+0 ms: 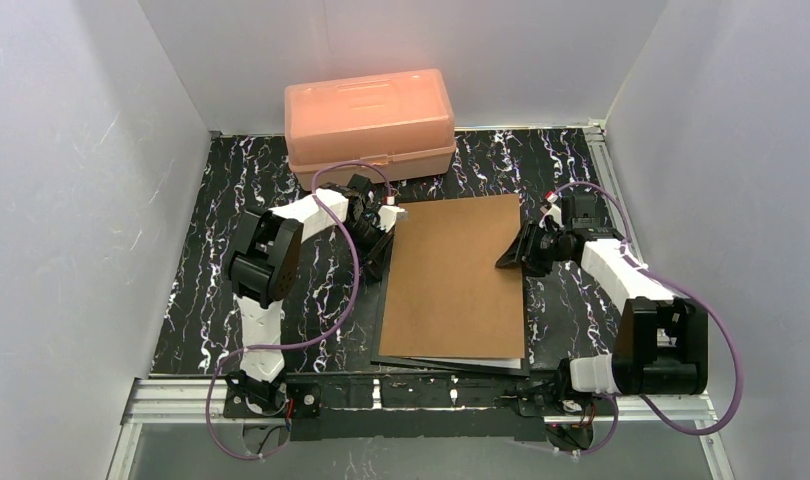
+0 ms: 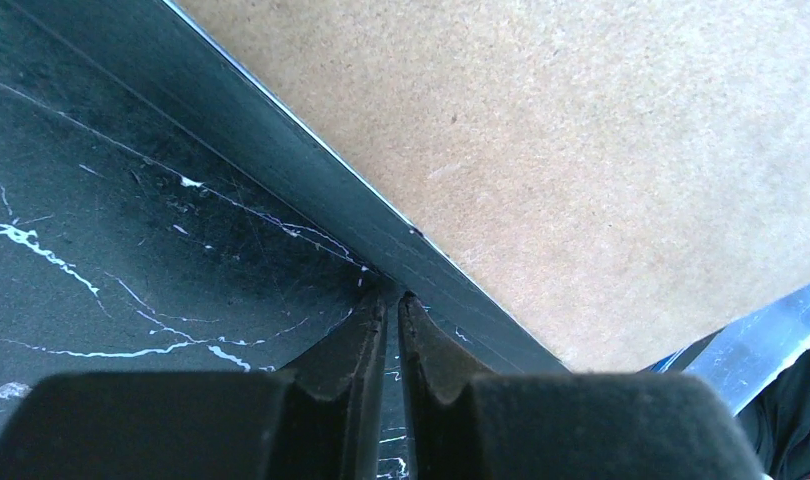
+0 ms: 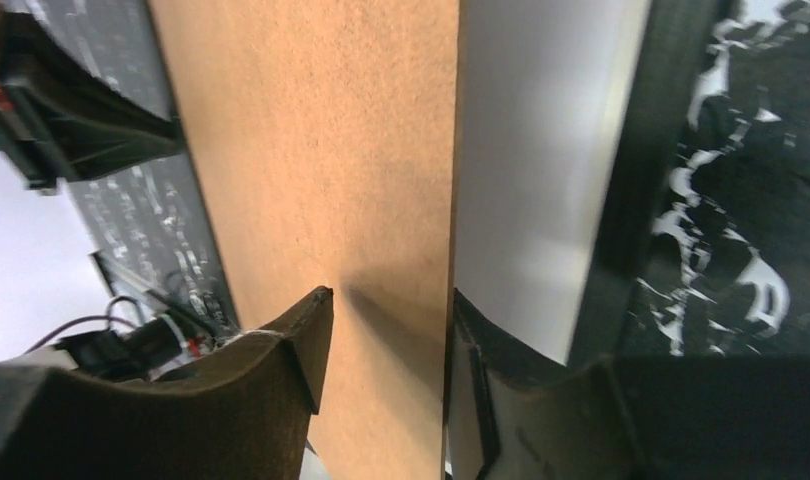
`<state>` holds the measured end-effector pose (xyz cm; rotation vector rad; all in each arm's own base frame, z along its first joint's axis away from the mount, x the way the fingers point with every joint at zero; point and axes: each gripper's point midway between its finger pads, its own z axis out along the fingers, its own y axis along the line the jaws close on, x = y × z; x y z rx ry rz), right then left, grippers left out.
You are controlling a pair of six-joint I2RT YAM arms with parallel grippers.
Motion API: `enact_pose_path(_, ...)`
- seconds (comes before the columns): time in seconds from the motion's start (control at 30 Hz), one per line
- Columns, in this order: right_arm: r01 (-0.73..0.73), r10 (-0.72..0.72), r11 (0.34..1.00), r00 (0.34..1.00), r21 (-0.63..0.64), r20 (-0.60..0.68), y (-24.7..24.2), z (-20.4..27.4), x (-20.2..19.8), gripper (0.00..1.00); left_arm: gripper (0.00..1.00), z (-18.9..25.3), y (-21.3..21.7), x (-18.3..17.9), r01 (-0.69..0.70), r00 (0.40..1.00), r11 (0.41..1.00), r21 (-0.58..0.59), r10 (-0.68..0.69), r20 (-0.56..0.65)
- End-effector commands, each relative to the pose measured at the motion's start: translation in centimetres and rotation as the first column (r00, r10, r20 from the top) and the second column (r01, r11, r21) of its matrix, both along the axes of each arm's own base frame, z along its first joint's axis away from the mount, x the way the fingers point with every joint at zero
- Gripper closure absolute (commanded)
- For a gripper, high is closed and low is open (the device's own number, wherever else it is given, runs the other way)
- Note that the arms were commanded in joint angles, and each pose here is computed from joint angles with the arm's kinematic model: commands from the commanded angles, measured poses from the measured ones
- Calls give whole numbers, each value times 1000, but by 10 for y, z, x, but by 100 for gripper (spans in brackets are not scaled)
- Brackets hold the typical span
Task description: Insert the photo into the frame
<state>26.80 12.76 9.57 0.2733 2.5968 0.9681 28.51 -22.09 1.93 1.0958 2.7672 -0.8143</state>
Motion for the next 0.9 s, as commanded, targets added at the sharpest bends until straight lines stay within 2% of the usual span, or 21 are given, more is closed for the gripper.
enact_pose_path(0.0,-9,11,984,1000,-180,10,-18,-2,6,45,91,-3,5,-7,8,1000,1000,14,-8,-9)
enact_pose_path(0.2,-52,45,956,999,-289,-31,-17,-9,8,36,91,8,14,5,4,999,1000,16,-5,37)
enact_pose_path(0.37,-94,79,934,995,-346,-55,-9,-14,11,34,92,12,17,9,-2,999,1000,12,2,42)
enact_pose_path(0.6,-119,92,858,993,-499,-78,-18,-12,18,28,92,14,16,11,-10,999,1000,1,10,44)
enact_pose_path(0.73,-114,88,814,993,-570,-73,-25,-6,23,10,92,15,15,11,-10,999,1000,-2,10,44)
enact_pose_path(0.87,-110,94,809,994,-577,-58,-23,-3,27,6,92,15,16,9,-10,999,1000,-3,11,43)
